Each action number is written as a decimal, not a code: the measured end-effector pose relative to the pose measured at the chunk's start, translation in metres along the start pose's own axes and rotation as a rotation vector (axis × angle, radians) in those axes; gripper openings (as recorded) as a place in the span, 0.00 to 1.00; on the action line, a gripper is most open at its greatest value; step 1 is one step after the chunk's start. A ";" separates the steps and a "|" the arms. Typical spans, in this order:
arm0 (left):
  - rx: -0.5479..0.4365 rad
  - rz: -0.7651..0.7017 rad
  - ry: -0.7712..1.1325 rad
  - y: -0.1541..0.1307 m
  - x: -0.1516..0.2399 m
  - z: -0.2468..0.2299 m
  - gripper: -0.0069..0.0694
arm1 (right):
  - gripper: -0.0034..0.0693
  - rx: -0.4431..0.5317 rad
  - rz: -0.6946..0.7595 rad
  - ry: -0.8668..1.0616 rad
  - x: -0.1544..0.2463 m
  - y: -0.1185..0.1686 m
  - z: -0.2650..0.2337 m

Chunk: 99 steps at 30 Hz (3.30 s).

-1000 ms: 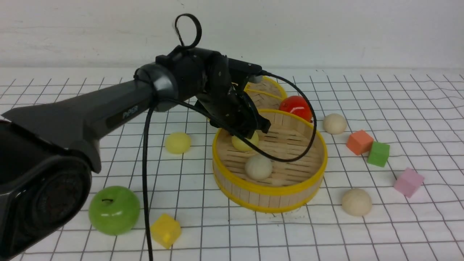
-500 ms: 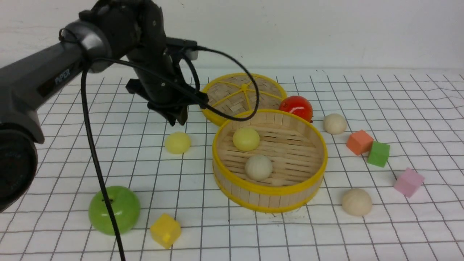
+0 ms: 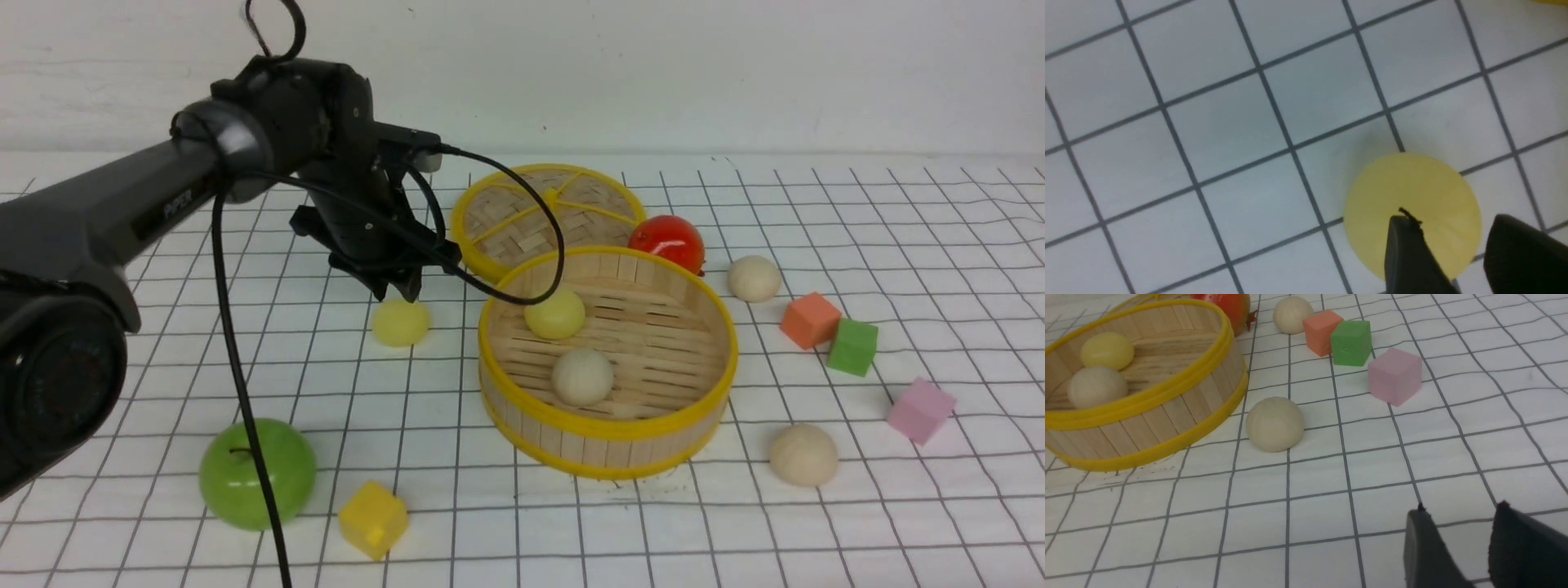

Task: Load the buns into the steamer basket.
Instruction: Use the left arm to grab a steamed stuffed bun, then use the left arm to put the steamed stuffed bun into the steamer, then use the right arm to grab a steamed stuffed bun

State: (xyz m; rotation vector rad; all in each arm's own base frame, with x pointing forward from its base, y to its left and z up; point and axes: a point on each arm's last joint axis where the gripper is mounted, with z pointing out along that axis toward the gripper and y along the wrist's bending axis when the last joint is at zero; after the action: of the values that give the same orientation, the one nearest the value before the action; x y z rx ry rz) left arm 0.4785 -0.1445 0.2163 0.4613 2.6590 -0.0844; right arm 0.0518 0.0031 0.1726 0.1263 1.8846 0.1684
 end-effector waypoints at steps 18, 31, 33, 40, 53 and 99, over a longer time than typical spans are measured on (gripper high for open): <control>-0.008 0.004 0.009 0.002 0.003 0.022 0.33 | 0.38 0.000 0.000 0.000 0.000 0.000 0.000; -0.008 0.004 0.012 0.002 0.003 0.015 0.07 | 0.38 0.000 0.000 0.000 0.000 0.000 0.000; -0.008 0.005 0.006 0.001 0.001 0.010 0.07 | 0.38 0.000 0.000 0.000 0.000 0.000 0.000; 0.008 0.003 -0.038 -0.004 -0.005 -0.036 0.07 | 0.38 0.000 0.000 0.000 0.000 0.000 0.000; 0.239 0.277 -0.242 -0.139 -0.011 -0.088 0.07 | 0.38 0.000 0.000 0.000 0.000 0.000 0.000; 0.347 -0.008 -0.704 -0.075 0.239 -0.255 0.07 | 0.38 -0.054 0.222 -0.046 -0.003 0.004 0.001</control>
State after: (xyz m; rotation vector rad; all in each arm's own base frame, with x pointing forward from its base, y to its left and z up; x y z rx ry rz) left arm 0.1459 -0.1080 0.3421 0.4265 1.9515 -0.6003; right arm 0.0535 0.0067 0.1754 0.3008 1.8157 0.3649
